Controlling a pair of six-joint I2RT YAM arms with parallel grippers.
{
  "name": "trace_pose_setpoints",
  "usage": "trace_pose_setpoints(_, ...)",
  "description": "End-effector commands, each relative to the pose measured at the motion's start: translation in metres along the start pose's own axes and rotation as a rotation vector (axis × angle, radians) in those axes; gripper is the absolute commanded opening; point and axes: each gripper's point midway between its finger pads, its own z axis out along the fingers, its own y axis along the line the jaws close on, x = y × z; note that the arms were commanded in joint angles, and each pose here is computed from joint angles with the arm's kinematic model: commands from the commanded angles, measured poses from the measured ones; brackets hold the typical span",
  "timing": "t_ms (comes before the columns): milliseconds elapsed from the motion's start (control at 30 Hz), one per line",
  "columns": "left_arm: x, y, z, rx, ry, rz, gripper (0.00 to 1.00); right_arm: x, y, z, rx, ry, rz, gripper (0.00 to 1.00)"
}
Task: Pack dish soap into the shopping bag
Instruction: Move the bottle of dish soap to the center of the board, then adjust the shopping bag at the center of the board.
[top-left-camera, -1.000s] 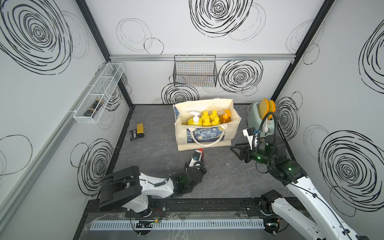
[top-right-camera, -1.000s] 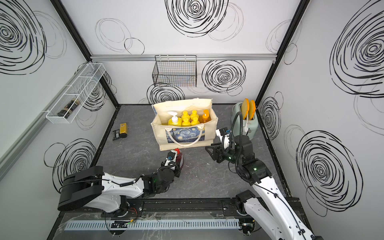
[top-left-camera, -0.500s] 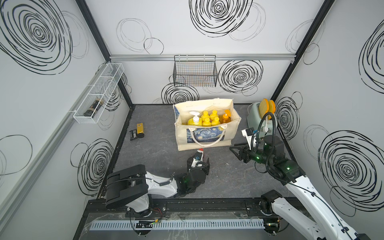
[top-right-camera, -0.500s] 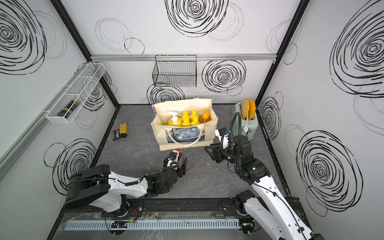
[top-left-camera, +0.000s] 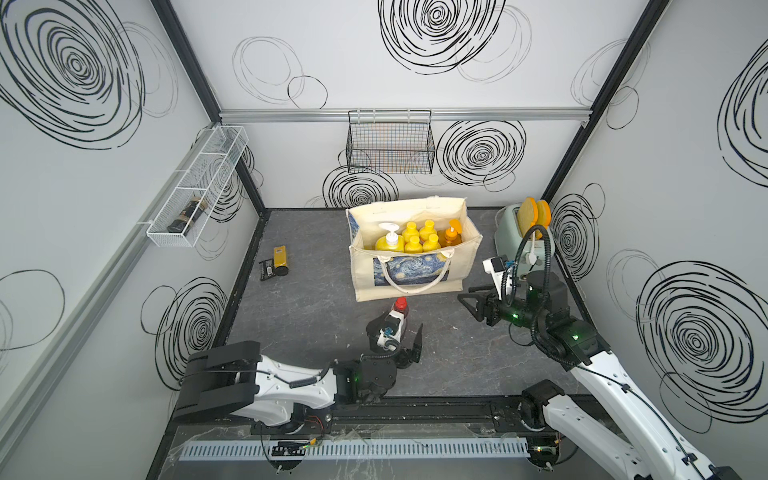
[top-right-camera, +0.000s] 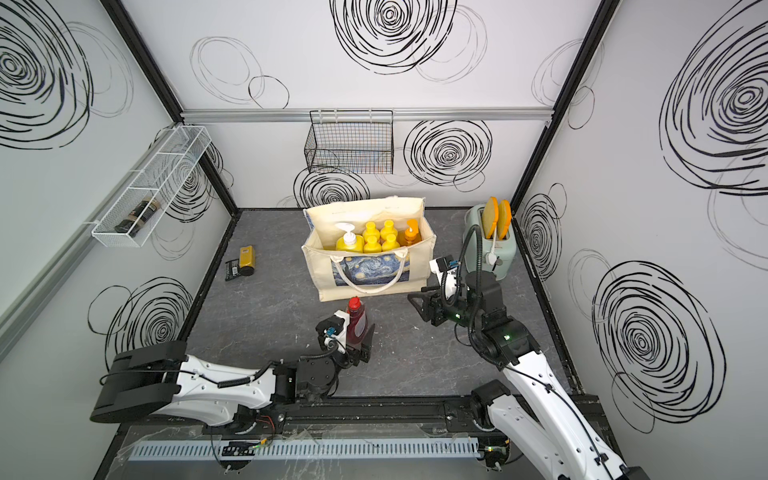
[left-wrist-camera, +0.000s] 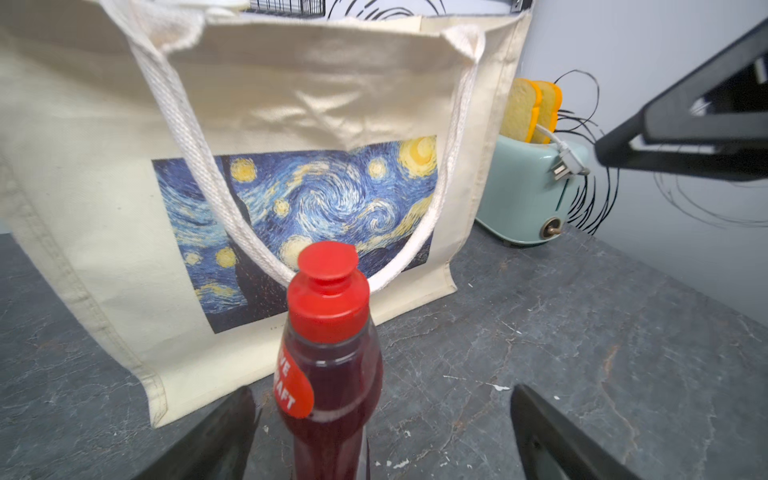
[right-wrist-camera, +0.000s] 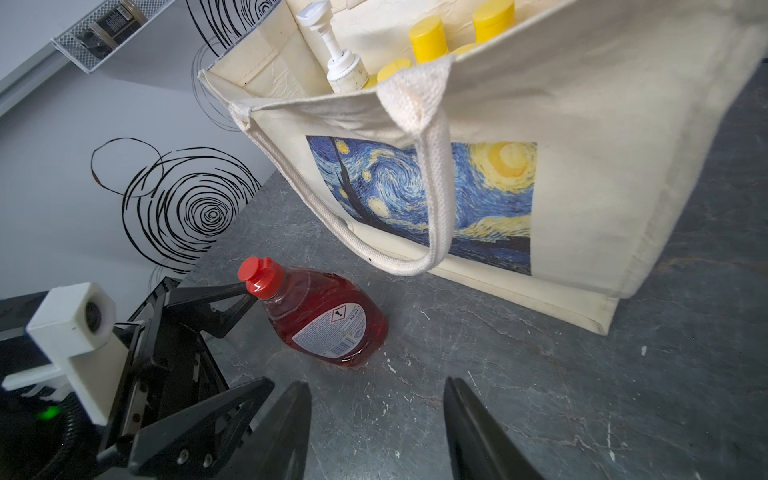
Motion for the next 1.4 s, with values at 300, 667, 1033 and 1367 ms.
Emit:
trace_pose_setpoints(300,-0.117,0.032,-0.043,0.000,-0.181,-0.205,0.96,-0.013,0.001,-0.006,0.025,-0.054,-0.029,0.63)
trace_pose_setpoints(667,-0.267,0.118,0.020,-0.072,-0.212,-0.282,0.96,-0.168,-0.016,-0.021,0.228,-0.193,-0.063,0.62)
trace_pose_setpoints(1033,-0.268,0.183,0.096,-0.033,-0.039,-0.281,0.97,-0.223,-0.086,0.007,0.411,-0.119,-0.099,0.62)
trace_pose_setpoints(1367,-0.188,0.194,0.132,-0.143,0.186,-0.209,0.90,-0.194,-0.112,0.049,0.407,-0.035,-0.082,0.56)
